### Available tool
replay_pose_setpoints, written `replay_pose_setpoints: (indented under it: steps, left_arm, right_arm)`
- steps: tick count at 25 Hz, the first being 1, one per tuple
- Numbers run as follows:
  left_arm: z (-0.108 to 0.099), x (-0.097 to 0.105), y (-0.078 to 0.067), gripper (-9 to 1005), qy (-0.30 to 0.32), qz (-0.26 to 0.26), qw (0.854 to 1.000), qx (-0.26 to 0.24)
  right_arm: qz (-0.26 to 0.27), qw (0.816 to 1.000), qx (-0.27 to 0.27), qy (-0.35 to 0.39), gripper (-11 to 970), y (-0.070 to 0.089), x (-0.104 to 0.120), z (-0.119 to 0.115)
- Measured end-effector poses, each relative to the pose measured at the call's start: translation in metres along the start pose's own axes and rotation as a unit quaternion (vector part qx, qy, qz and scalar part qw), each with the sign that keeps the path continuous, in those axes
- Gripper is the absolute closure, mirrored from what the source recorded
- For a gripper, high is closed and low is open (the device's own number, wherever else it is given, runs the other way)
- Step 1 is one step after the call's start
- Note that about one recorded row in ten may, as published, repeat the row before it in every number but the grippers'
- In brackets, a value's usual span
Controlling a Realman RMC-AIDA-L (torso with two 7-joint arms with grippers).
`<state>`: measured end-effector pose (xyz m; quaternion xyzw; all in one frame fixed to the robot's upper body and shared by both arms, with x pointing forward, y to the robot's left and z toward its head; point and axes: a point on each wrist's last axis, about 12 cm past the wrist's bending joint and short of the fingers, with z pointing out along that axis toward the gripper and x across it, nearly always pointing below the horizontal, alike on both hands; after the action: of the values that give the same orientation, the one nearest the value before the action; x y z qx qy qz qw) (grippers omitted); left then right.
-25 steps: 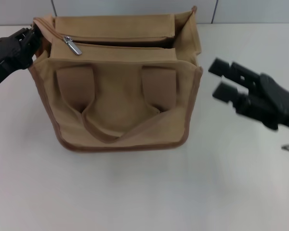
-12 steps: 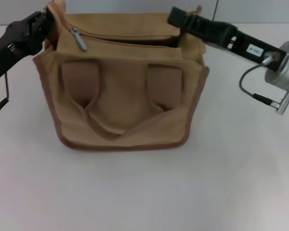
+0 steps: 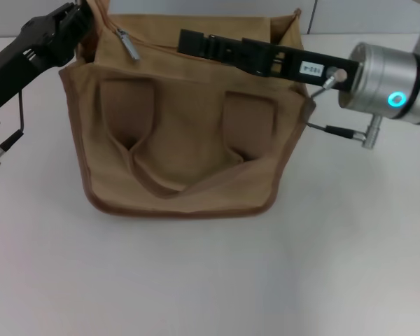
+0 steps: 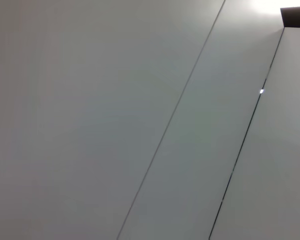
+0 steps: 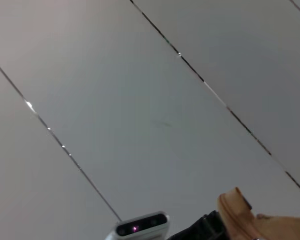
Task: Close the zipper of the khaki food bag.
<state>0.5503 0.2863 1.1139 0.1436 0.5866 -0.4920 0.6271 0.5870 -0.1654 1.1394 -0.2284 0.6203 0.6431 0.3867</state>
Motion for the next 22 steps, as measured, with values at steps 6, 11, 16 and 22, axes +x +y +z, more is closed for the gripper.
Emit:
replay_pose_setpoints:
  steps: [6,11,16,22]
  left_arm:
    - [0.011,-0.002,-0.001,940,0.005,-0.002,1.0,0.015]
    - [0.022,-0.003,-0.002,936,0.014,0.001,0.999,0.03]
    - [0.031,-0.005,-0.002,933,0.017,0.004,0.999,0.041]
    - [0.04,-0.005,-0.003,929,0.021,0.005,0.999,0.047]
  right_arm:
    - [-0.008,0.999,0.022,0.026,653,-0.006,-0.007,0.016]
    - [-0.021,0.998,0.036,0.042,654,-0.009,-0.01,0.022]
    - [-0.026,0.997,0.053,0.051,653,-0.013,-0.015,0.028]
    - [-0.027,0.994,0.042,0.093,655,-0.01,-0.015,0.043]
